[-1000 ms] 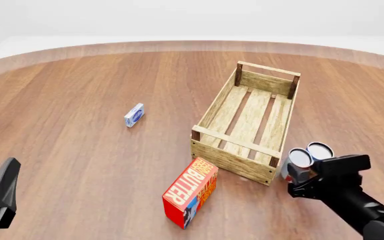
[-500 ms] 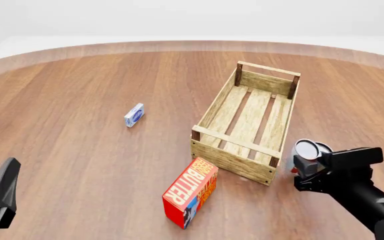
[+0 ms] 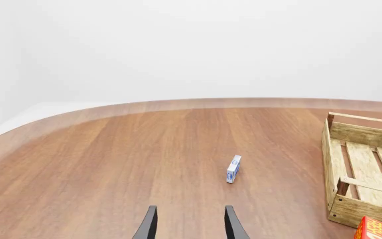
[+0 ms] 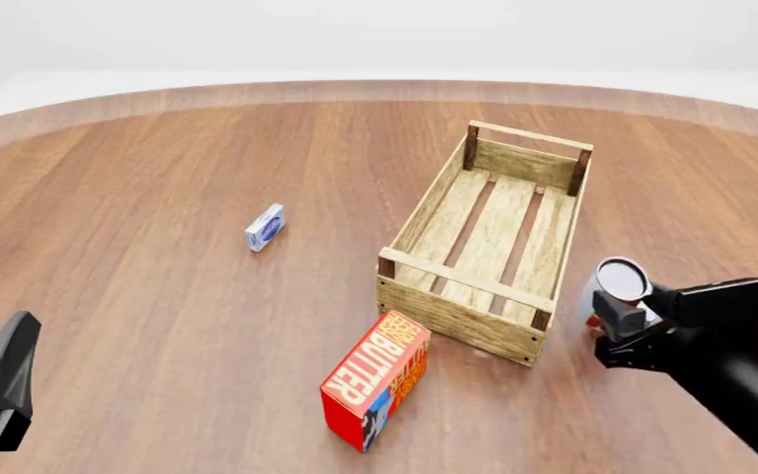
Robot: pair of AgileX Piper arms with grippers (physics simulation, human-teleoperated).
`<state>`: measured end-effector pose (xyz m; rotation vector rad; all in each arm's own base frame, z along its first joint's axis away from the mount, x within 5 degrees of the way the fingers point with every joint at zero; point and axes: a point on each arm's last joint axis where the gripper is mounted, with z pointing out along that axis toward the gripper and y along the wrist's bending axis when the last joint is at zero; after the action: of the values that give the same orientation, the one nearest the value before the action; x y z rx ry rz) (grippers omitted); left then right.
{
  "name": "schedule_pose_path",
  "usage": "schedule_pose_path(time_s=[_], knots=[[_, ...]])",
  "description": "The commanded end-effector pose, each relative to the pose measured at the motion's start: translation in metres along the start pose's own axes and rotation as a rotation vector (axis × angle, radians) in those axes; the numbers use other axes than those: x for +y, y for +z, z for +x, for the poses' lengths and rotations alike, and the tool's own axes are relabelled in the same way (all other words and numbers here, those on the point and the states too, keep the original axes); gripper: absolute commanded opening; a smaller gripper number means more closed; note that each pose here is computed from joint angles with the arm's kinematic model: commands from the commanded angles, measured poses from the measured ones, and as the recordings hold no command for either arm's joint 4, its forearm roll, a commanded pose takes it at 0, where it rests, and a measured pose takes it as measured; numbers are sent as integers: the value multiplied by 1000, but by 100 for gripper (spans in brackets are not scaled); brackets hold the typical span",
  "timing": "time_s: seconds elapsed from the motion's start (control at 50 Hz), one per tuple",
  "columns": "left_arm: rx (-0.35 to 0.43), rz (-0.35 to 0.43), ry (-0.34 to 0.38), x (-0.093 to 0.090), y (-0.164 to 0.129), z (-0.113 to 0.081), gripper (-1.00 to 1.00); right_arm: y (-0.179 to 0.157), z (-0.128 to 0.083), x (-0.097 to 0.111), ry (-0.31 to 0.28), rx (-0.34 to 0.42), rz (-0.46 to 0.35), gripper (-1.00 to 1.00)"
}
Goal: Pick up the tomato sauce, and put it in the wooden tray.
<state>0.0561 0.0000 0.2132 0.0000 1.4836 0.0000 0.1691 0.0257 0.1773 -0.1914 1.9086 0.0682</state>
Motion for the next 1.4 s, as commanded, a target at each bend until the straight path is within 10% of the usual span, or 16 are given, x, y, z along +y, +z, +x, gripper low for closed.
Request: schedule_pose_path(time_s=[0.02, 1.4], knots=[[0, 0, 0, 0, 0, 0, 100, -6, -11, -1, 8, -35, 3, -100], [0, 0, 0, 0, 0, 0, 100, 0, -65, 8, -70, -123, -46, -100]])
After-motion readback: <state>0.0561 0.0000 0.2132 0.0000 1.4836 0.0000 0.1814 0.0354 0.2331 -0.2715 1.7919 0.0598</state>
